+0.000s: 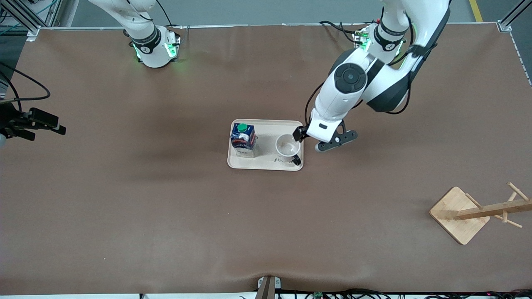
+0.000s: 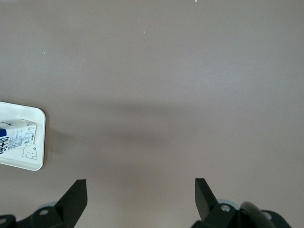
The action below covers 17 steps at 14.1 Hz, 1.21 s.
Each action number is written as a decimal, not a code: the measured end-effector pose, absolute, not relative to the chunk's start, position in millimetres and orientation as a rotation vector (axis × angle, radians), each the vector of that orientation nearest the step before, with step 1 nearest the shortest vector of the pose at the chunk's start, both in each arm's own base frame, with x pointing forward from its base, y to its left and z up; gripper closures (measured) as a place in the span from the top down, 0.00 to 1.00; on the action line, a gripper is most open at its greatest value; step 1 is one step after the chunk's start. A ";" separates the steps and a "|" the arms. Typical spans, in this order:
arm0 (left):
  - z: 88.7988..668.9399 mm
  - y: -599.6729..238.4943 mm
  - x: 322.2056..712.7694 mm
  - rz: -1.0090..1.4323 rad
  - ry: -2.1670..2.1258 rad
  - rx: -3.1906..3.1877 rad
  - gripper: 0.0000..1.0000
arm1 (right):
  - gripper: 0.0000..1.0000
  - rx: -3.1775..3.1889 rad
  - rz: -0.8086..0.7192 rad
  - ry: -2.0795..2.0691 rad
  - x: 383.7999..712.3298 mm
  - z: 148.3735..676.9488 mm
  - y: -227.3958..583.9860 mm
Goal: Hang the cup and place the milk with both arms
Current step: 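Grasp the mug rim with the left gripper while the right gripper approaches the milk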
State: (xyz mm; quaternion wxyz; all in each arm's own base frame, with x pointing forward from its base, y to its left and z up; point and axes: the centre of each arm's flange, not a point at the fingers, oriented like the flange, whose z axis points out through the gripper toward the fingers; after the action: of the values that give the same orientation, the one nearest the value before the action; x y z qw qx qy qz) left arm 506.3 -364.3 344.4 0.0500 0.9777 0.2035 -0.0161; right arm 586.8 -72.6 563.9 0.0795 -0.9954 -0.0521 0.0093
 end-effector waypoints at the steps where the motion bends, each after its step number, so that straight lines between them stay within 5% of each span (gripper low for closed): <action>1: 327.5 -367.0 501.3 -0.047 0.646 2.976 1.00 | 1.00 -2.974 0.048 -0.159 588.6 558.0 -71.9; 7: 273.5 -385.5 482.4 -0.102 0.748 2.990 0.95 | 1.00 -2.935 0.229 -0.254 588.7 535.1 -34.5; 11: 249.5 -384.8 483.0 -0.151 0.764 2.977 0.57 | 1.00 -2.902 0.370 -0.186 580.7 515.5 -62.1; 17: 229.9 -385.1 480.1 -0.202 0.790 2.976 0.40 | 1.00 -2.882 0.518 -0.083 573.7 504.0 -51.9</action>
State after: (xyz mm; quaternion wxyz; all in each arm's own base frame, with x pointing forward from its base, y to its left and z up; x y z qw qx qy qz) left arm 480.1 -385.1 229.9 0.0279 0.9641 0.2558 -0.0654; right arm 573.7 -51.9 504.0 0.1058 -0.9783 -0.0280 0.1759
